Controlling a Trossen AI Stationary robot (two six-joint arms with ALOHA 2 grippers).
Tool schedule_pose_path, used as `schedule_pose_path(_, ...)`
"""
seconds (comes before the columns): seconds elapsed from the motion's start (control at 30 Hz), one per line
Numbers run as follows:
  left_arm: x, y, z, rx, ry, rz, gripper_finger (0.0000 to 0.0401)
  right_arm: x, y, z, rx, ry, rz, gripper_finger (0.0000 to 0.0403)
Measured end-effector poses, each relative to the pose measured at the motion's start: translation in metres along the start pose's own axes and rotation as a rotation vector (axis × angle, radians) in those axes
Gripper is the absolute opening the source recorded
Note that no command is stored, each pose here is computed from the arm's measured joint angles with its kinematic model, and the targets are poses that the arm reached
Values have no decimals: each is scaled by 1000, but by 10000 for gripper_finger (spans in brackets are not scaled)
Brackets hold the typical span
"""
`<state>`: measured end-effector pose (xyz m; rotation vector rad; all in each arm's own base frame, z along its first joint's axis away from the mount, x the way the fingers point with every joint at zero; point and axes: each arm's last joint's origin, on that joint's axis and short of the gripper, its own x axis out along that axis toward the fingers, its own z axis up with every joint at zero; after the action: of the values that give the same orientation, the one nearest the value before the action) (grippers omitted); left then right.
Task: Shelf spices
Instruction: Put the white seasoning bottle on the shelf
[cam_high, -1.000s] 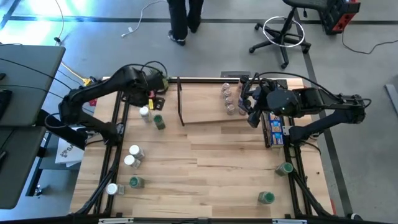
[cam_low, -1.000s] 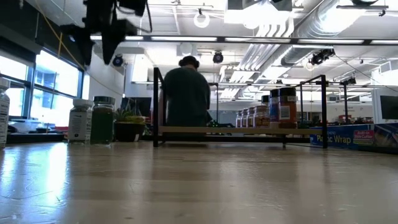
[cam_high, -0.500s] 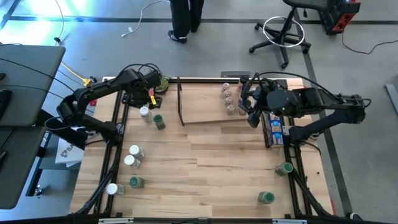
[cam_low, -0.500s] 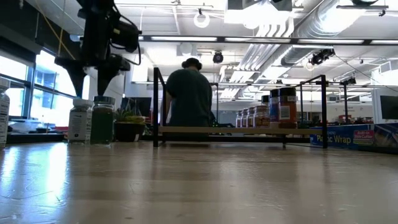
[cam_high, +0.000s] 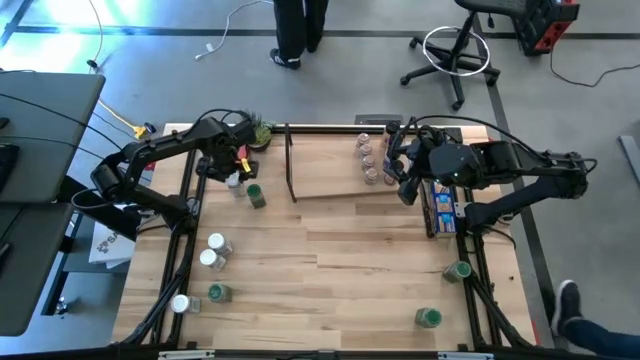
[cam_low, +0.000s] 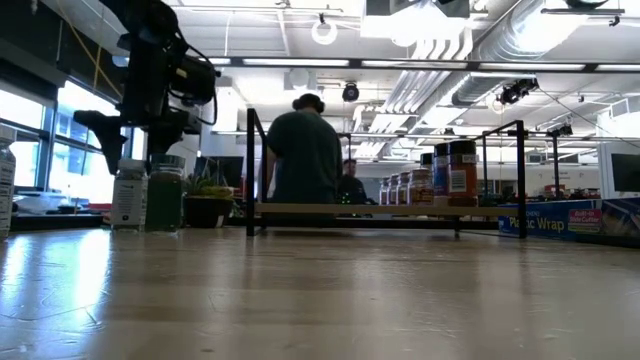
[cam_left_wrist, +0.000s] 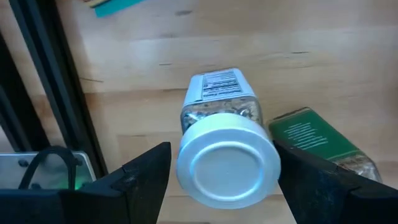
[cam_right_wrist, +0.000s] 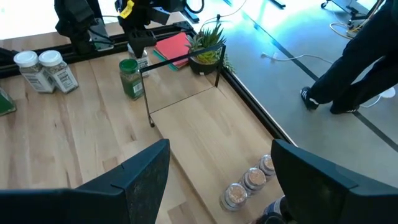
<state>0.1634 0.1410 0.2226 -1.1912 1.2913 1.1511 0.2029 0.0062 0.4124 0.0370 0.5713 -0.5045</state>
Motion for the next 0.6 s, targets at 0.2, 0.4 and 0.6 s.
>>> schedule_pose_path(0.2, 0, 0, 0, 44, -9, 3, 234, 0, 0, 0, 10, -4, -4, 275)
schedule_pose_path(0.4, 0, -2, 0, 124, -20, -2, 197, 0, 0, 1, 16, -14, -3, 275)
schedule_pose_path(0.6, -18, -10, -6, 290, -36, 23, 197, 0, 0, 1, 32, -14, -3, 275)
